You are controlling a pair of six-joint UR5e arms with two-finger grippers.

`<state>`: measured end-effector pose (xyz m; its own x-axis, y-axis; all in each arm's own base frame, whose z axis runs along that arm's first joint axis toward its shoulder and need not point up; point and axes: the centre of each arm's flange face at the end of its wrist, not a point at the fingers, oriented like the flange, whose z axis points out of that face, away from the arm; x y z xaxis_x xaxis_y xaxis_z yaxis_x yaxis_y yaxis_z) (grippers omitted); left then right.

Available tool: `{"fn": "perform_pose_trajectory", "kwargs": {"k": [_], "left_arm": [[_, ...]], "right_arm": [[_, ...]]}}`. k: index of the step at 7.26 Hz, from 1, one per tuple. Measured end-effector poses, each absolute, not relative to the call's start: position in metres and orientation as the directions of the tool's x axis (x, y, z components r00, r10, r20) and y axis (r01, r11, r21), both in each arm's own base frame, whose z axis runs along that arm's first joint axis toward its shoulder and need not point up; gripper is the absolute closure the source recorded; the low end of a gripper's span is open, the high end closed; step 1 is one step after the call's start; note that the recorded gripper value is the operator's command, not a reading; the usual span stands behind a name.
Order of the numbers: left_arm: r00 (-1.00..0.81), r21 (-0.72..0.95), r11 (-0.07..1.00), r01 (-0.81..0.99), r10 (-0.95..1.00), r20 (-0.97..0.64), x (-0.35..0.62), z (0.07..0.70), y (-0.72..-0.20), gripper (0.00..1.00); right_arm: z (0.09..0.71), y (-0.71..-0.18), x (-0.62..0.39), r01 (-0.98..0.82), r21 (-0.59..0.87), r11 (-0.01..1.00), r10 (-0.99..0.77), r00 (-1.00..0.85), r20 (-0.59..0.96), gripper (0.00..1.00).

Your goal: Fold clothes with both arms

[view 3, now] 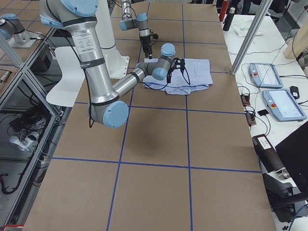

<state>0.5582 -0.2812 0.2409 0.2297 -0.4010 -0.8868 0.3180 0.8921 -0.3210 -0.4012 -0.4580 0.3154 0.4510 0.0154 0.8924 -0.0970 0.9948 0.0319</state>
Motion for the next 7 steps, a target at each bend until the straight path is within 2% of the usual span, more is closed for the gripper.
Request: {"fn": "perform_pose_trajectory", "kwargs": {"k": [7], "left_arm": [[0.323,-0.311,0.887,0.341,-0.421,-0.847,0.568,0.26,-0.277,0.06]], "right_arm": [[0.318,-0.459,-0.402,-0.096,0.027,0.995,0.02,0.455,0.89,0.0]]}}
